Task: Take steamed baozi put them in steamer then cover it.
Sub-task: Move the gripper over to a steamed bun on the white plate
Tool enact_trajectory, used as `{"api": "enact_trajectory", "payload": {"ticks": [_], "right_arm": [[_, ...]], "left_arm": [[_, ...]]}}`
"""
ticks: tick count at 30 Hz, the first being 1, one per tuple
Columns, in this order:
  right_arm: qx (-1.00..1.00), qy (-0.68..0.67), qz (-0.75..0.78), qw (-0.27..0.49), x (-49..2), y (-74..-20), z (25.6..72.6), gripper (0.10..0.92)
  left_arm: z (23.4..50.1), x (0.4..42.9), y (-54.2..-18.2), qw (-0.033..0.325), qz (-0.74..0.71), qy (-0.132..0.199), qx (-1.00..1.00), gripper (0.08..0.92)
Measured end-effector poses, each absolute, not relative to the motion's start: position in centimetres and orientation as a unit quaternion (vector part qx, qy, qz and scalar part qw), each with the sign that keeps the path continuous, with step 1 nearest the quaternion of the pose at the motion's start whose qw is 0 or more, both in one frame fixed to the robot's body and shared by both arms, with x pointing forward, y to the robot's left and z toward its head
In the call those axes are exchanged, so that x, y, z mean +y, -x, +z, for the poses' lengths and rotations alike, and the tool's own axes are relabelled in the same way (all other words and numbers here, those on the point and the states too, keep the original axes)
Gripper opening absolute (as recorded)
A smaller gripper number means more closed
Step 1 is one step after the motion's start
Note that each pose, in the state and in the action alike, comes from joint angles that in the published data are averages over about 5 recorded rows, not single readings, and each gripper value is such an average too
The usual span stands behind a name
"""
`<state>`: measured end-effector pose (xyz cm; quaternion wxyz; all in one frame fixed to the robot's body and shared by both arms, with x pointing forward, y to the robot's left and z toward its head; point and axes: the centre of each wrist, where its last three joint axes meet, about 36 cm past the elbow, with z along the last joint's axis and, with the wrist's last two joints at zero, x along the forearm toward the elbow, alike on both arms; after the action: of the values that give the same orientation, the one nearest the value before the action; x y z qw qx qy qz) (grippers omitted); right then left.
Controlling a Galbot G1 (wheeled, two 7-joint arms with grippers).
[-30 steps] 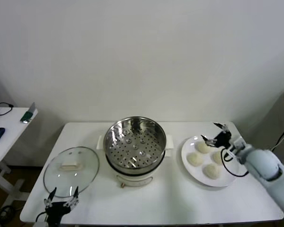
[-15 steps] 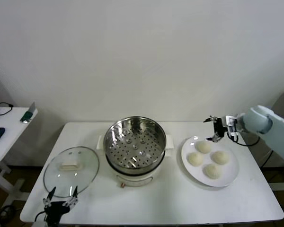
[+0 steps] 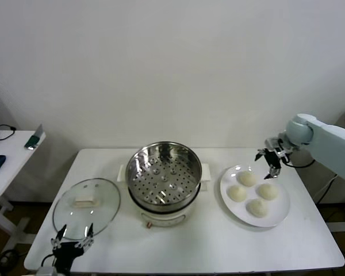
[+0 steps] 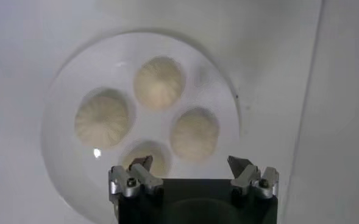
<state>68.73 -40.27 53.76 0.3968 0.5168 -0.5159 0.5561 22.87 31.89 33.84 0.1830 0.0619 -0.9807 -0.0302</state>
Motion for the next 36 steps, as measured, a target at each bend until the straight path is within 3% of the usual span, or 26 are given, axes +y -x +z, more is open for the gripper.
{"api": "enact_trajectory", "payload": {"ticks": [21,36], "right_arm": [[-0.546,-0.495,0.521,0.43,-38.9,-71.2,47.4,0.823],[-0.554,-0.483,0.522,0.434,-37.9,-71.7,45.8,0.789]], "left_arm": [[33.3,31.7,-22.9,0.189,-0.029,-0.063,-0.98,0.823],[33.2,31.4,-23.0,0.192,-0.028,-0.061,-0.979,0.823]]}}
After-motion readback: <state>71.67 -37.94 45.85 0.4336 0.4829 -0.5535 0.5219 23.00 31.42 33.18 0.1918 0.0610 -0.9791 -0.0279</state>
